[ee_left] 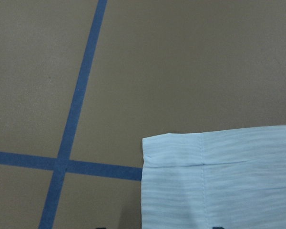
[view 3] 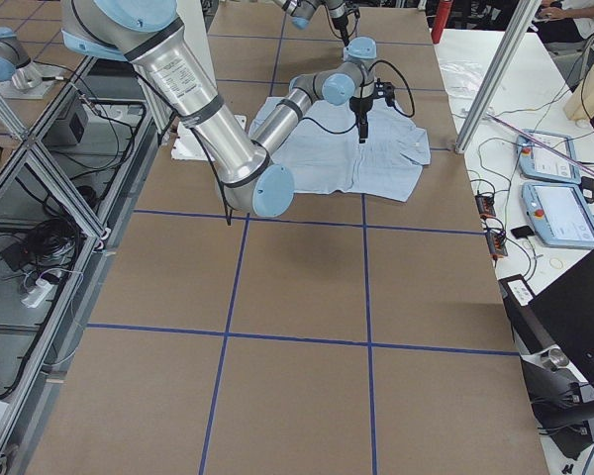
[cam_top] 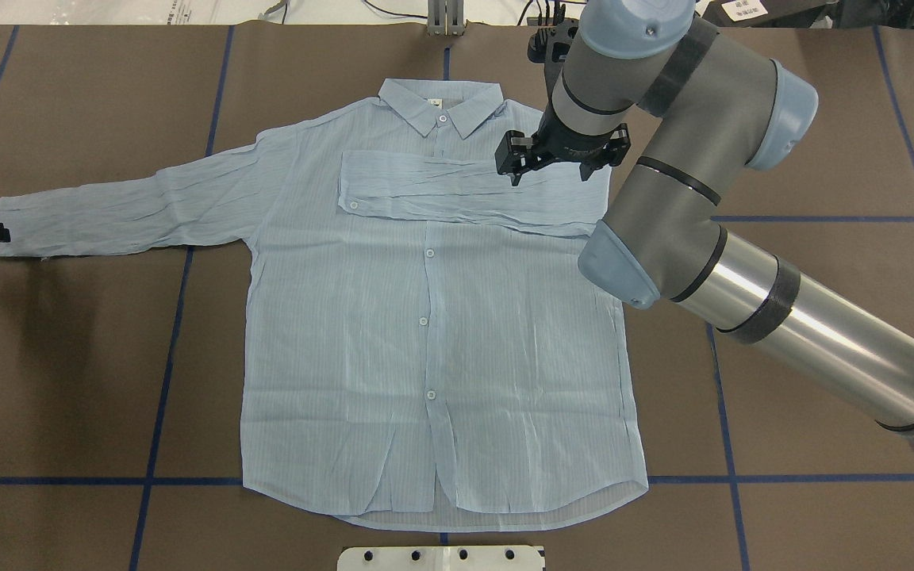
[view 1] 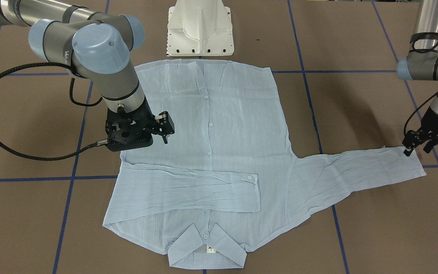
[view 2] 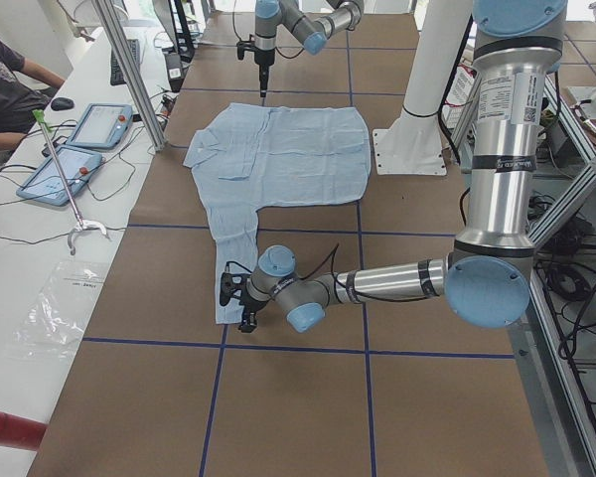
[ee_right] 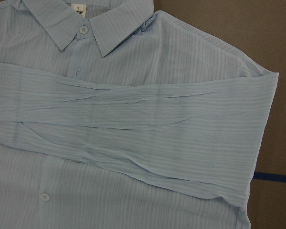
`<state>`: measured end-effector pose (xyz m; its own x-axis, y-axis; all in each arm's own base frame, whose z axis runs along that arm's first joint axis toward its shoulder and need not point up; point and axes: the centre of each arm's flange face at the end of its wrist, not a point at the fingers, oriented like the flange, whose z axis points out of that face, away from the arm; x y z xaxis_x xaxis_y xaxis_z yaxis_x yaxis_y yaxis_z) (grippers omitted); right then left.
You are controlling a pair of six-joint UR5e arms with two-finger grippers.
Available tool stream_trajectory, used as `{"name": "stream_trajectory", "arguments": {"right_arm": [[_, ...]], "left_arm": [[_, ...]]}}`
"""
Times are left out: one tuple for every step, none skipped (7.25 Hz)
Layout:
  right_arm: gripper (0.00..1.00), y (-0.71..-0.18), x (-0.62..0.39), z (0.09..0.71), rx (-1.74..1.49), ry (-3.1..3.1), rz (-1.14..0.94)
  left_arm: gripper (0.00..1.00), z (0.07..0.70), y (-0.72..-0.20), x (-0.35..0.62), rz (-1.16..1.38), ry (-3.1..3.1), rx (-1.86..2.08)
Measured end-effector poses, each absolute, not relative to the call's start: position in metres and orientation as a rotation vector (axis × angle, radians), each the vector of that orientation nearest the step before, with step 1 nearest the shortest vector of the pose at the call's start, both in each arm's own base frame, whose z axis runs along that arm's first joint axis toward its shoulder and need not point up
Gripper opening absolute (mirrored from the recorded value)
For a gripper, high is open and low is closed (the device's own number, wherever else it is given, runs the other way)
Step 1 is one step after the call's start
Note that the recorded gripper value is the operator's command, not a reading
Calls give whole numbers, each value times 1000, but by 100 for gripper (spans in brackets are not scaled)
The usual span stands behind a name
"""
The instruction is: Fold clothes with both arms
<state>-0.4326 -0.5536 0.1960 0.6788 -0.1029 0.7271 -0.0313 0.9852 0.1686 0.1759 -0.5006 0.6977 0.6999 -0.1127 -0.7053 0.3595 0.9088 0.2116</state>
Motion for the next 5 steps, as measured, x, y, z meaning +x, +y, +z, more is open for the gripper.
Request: {"name": "stream_trajectory", "arguments": {"right_arm": [[100, -552, -431, 197, 173, -825, -41], [100, -551, -430, 199, 173, -825, -41], [100, -550, -429, 200, 173, -825, -41], [100, -550, -429, 200, 174, -826, -41], [100, -549, -428, 200, 174, -826, -41]], "left_arm": [[79, 698, -500, 176, -269, 753, 348], [79, 699, -500, 176, -269, 752, 346], [79, 699, -499, 176, -268, 752, 346], [79, 699, -499, 176, -268, 752, 345], [79, 699, -499, 176, -267, 753, 345]]}}
